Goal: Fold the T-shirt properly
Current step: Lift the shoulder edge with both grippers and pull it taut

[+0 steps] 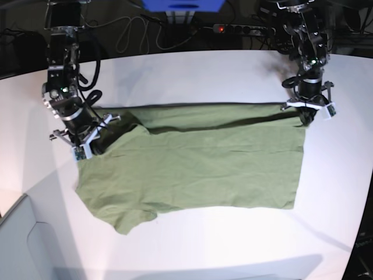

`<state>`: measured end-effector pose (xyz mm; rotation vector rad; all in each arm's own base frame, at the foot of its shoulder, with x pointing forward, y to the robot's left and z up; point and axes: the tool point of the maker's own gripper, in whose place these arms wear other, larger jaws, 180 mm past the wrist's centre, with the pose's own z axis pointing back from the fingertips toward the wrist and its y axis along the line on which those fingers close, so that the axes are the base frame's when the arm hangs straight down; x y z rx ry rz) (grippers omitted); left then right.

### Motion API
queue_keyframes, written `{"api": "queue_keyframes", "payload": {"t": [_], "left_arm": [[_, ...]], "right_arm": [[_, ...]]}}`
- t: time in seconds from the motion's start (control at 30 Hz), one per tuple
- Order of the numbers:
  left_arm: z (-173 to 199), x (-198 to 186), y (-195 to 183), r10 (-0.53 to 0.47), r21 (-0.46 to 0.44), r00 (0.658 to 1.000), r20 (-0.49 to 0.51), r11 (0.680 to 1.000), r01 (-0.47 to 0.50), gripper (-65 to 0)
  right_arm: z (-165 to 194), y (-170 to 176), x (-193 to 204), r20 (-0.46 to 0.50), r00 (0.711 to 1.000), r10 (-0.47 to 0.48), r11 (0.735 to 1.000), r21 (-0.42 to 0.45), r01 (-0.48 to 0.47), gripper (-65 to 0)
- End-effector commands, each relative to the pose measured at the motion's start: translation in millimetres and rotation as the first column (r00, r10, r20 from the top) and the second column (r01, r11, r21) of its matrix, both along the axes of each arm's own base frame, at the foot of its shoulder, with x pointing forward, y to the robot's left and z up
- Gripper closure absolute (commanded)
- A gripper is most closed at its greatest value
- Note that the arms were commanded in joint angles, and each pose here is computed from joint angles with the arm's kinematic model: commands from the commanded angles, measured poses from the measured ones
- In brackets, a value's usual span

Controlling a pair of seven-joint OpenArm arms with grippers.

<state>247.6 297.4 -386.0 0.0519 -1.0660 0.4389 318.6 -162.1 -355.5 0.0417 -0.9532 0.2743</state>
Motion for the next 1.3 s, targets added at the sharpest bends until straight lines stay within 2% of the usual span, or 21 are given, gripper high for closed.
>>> {"api": "queue_keyframes", "payload": {"t": [0.0,0.13,0.27,0.3,0.53,0.63,0.7,0.93,1.27], "left_arm": [[12.3,5.3,5.3,0.003,0.019,0.999,0.040,1.000,-0.003,0.0],[12.3,5.2,5.5,0.005,0.017,0.999,0.040,1.000,-0.005,-0.4],[12.3,5.2,5.5,0.005,0.017,0.999,0.040,1.000,-0.005,-15.4],[12.8,5.4,5.4,0.004,0.018,0.999,0.041,1.000,-0.005,-17.2],[15.9,7.1,5.0,0.002,0.021,0.999,0.050,1.000,-0.003,-17.6],[14.6,5.0,5.4,0.001,0.022,0.999,0.044,1.000,-0.002,-17.7],[16.6,5.3,8.9,-0.004,0.035,0.999,0.042,0.999,0.003,-19.0],[14.0,1.2,7.7,-0.008,0.032,0.999,0.033,0.999,0.007,-36.1],[10.2,-0.4,8.1,-0.006,0.028,1.000,0.024,1.000,0.006,-37.1]], "right_arm": [[13.0,-0.5,8.3,0.051,0.999,0.010,1.000,0.002,-0.010,-0.2],[11.3,0.6,7.9,0.047,0.999,0.006,1.000,0.010,-0.007,-0.2],[11.1,1.8,7.9,0.047,0.999,0.005,1.000,0.013,-0.006,-0.1],[11.1,1.8,7.9,0.047,0.999,0.005,1.000,0.013,-0.006,-0.1],[8.1,-0.1,4.9,0.031,0.999,0.006,1.000,0.004,-0.006,-0.2],[-0.5,-3.1,-0.1,-0.036,0.999,-0.001,1.000,-0.016,0.001,-0.2],[1.9,-2.8,2.4,-0.040,0.999,-0.003,1.000,-0.019,0.002,-0.1],[3.6,-3.5,4.3,-0.037,0.999,-0.006,1.000,-0.018,0.006,-0.1],[0.1,-4.3,0.9,-0.054,0.999,-0.004,1.000,-0.025,0.003,-0.2]]}}
